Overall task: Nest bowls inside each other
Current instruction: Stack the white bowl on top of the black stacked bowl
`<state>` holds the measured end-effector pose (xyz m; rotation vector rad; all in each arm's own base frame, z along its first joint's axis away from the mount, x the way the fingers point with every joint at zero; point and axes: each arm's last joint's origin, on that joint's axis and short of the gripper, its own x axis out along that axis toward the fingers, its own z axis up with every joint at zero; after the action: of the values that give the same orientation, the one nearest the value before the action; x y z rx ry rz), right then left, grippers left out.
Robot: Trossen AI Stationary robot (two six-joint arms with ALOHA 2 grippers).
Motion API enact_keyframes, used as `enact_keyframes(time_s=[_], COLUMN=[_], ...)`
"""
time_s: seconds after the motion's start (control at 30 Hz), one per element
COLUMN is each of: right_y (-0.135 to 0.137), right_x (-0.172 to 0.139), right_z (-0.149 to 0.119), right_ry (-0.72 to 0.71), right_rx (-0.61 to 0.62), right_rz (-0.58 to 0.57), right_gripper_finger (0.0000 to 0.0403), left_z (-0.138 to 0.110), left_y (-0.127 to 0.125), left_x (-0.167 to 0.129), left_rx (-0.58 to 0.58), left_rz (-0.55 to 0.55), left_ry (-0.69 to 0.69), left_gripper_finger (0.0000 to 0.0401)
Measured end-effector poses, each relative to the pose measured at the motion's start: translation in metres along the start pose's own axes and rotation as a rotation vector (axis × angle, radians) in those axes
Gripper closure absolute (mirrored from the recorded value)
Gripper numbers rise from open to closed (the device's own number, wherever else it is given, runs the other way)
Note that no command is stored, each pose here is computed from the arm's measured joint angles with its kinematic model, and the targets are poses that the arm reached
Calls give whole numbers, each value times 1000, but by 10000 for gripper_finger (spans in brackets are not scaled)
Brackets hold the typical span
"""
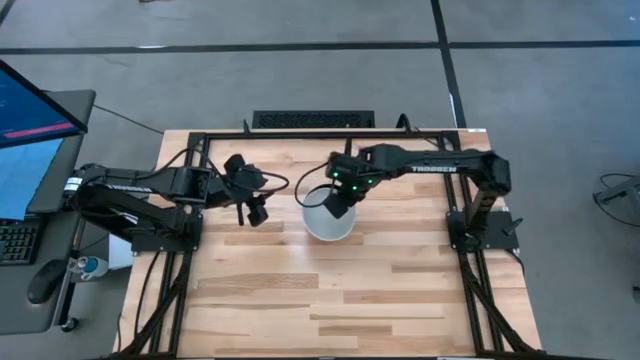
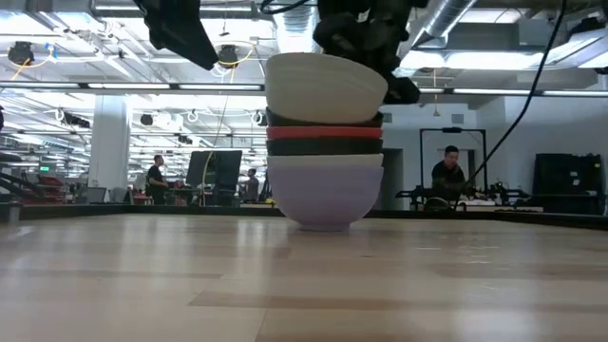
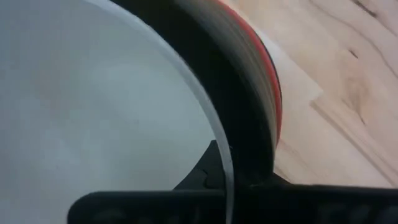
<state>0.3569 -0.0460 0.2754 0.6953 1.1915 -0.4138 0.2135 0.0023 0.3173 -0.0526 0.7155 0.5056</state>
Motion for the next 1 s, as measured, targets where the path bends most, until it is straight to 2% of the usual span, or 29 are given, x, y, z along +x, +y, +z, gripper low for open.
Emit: enact_keyframes(time_s=[0.13,0.2,0.47,0.7,1.0], right_y=[1,-2,-17,-11,-14], right_x=[-5,-10,-16,-16,-9], right_z=[10,14,13,17,13], right_ry=[-65,-97,-46,-39,26], right_rx=[19,35,31,19,17], right_rz=[17,-18,-123,0,-39], right_gripper_finger=[393,391,389,343,348], left_z=[-2,-1,-1,-1,-1], left_y=[0,0,0,0,0], left_x=[0,0,0,0,0], left_rx=[0,0,5,5,5], left_rz=[4,4,4,3,2], left_ry=[14,14,13,12,13], left_gripper_finger=[222,222,222,222,222])
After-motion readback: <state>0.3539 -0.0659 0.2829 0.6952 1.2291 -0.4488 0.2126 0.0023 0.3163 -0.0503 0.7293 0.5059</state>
